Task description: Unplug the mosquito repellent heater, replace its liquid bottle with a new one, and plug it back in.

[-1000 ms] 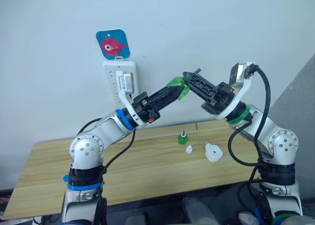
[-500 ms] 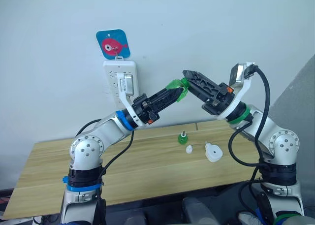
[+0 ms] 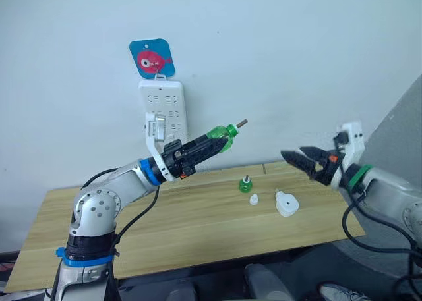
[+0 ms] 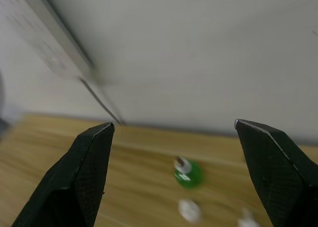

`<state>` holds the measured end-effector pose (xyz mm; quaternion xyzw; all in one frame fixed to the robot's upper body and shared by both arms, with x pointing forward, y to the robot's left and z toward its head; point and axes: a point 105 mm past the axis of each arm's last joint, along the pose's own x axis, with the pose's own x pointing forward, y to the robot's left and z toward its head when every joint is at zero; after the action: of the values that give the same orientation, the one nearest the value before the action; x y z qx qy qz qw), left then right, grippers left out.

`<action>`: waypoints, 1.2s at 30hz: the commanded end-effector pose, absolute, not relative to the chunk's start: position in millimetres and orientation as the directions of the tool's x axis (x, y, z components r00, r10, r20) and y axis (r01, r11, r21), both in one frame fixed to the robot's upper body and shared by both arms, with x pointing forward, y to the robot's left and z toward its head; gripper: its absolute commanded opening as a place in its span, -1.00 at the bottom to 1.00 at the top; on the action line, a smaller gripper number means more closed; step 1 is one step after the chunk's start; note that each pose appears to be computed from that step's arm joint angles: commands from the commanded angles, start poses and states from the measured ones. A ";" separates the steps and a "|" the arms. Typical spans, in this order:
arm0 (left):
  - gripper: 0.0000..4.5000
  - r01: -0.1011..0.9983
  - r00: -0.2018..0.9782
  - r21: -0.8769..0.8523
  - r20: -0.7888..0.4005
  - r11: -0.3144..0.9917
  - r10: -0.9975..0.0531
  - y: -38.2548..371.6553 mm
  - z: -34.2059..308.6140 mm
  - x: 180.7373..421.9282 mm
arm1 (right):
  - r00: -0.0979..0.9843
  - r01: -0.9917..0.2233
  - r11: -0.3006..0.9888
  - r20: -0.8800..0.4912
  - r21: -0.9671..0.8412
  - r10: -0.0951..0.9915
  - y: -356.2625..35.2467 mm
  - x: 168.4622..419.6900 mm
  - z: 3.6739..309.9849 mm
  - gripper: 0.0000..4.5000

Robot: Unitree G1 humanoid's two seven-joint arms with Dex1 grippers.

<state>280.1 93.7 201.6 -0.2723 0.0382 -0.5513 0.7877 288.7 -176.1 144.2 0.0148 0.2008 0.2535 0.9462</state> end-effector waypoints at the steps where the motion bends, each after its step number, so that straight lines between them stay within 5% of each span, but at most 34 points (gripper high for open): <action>1: 0.01 0.870 0.373 -0.422 0.230 0.254 -0.899 94.7 200.7 277.2 | 0.754 -0.516 0.857 -0.474 0.001 0.454 -180.6 284.0 138.5 1.00; 8: 0.01 0.903 0.346 -0.299 0.080 0.309 -0.935 103.3 173.5 273.6 | 0.656 -0.537 0.832 -0.690 -0.141 0.307 -194.2 293.9 110.0 1.00; 16: 0.01 0.906 0.370 -0.235 0.031 0.353 -0.929 109.1 157.1 271.3 | 0.621 -0.556 0.795 -0.757 -0.244 0.201 -202.4 319.9 95.5 1.00; 29: 0.01 0.897 0.396 -0.219 0.010 0.385 -0.918 108.9 146.0 259.0 | 0.477 -0.594 0.792 -0.855 -0.143 0.203 -188.1 319.4 70.4 1.00; 36: 0.01 0.892 0.407 -0.219 0.014 0.394 -0.913 106.6 145.4 255.4 | 0.483 -0.608 0.774 -0.857 -0.179 0.181 -182.5 330.9 61.2 1.00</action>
<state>259.7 109.7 135.0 -0.1074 0.0786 -0.5350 0.8343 325.4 -183.5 55.3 -0.2249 0.4634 0.2375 0.8236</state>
